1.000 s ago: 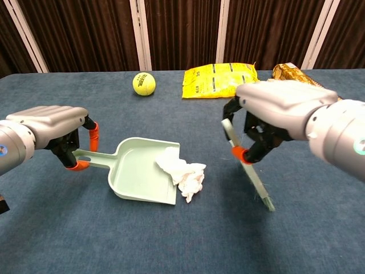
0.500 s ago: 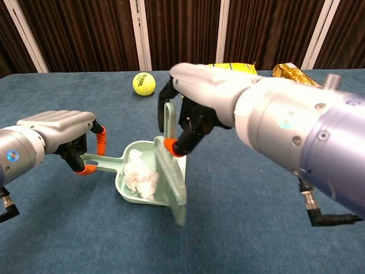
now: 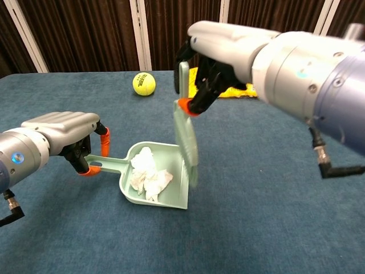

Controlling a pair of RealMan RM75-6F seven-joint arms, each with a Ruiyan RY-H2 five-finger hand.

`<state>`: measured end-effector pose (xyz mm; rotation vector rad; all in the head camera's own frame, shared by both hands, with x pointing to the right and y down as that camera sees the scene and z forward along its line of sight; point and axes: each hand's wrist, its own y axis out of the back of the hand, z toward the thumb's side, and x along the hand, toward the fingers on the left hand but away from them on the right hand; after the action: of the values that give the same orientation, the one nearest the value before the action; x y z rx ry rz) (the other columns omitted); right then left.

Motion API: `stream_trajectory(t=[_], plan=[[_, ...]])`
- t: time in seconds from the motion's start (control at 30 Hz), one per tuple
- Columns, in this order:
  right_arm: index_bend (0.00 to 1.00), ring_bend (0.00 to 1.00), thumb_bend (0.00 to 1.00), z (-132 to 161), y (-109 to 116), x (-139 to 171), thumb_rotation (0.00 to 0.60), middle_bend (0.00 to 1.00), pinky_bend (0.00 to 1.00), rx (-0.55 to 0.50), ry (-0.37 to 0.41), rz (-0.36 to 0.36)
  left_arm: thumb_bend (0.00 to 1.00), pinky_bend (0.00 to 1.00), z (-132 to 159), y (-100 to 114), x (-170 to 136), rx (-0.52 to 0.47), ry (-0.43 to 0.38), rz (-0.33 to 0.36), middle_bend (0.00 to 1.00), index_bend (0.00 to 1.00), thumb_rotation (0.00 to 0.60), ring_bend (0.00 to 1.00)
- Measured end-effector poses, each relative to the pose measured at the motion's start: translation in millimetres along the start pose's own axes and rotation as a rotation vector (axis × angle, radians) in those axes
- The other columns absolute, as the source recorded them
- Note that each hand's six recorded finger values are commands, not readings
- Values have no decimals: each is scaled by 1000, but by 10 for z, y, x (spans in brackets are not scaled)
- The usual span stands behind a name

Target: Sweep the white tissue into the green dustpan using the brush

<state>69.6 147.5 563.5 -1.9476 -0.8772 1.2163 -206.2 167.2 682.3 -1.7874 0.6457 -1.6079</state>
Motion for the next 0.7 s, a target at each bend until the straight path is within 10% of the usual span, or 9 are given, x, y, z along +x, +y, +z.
stream_trajectory(t=[0.7], plan=[[752, 935, 458, -516, -378, 131, 600, 911, 871, 114, -96, 92, 584, 1000, 9, 19, -43, -14, 0, 3, 1000, 677, 600, 1000]])
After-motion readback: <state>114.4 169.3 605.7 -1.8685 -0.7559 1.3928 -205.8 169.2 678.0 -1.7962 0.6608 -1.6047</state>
